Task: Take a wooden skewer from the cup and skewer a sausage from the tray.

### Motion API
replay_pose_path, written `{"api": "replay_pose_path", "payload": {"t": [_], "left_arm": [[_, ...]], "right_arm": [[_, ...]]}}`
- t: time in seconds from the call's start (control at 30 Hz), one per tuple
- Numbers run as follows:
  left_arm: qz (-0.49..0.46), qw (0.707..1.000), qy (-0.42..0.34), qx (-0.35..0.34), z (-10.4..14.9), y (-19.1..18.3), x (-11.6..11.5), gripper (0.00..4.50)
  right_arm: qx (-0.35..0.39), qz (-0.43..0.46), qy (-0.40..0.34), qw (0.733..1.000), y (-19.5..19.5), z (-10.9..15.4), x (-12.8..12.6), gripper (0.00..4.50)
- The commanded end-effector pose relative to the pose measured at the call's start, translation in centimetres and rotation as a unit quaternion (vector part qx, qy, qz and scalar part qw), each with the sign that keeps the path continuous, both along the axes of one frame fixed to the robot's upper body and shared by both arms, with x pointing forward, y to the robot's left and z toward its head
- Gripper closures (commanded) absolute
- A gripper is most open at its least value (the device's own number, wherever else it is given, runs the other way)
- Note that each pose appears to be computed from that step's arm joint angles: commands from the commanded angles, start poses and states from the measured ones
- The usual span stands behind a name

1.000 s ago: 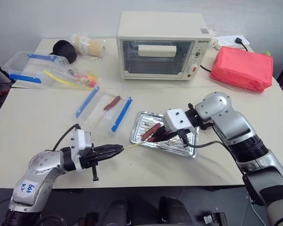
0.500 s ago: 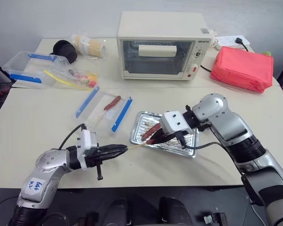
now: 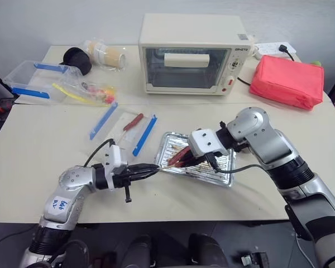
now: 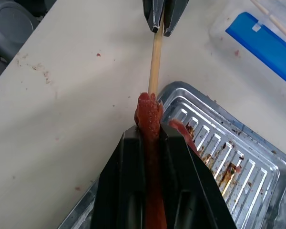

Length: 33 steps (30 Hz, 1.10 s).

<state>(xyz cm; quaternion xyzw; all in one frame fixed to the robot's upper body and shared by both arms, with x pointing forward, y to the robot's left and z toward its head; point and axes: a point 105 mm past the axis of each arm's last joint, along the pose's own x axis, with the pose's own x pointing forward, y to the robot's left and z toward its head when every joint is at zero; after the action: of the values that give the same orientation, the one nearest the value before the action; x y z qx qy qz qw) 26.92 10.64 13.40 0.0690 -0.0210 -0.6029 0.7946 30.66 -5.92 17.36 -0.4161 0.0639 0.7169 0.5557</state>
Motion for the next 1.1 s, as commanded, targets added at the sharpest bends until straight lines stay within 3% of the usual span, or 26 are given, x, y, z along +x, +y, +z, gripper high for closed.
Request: {"api": "replay_pose_path", "payload": {"t": [0.03,0.3,0.5,0.63,0.93,1.03,1.1], "left_arm": [[-0.064,0.997,-0.024,-0.019,1.0,-3.4,-1.1,4.5],[-0.065,0.997,-0.024,-0.038,1.5,-4.2,-0.6,4.5],[-0.014,0.999,-0.028,-0.045,2.2,-1.4,0.3,4.5],[0.01,0.999,-0.033,-0.034,2.5,1.7,0.0,4.5],[0.094,0.994,-0.055,-0.021,4.5,8.4,-0.7,4.5],[0.189,0.977,-0.077,-0.066,5.7,10.3,0.3,4.5],[0.271,0.95,-0.058,-0.147,6.5,11.8,1.5,4.5]], "right_arm": [[0.037,0.084,-0.015,0.996,3.2,1.8,-2.1,4.13],[0.042,0.086,-0.01,0.995,3.3,1.9,-2.2,4.13],[0.073,0.042,-0.008,0.996,1.1,2.9,-1.3,4.13],[0.104,0.025,-0.011,0.994,-1.1,3.8,-1.1,3.17],[0.196,-0.035,0.0,0.98,-5.7,5.4,-2.5,0.08],[0.296,-0.063,-0.089,0.949,-6.9,6.7,-2.7,0.01],[0.346,-0.12,-0.096,0.926,-8.7,6.1,-3.1,0.01]]}}
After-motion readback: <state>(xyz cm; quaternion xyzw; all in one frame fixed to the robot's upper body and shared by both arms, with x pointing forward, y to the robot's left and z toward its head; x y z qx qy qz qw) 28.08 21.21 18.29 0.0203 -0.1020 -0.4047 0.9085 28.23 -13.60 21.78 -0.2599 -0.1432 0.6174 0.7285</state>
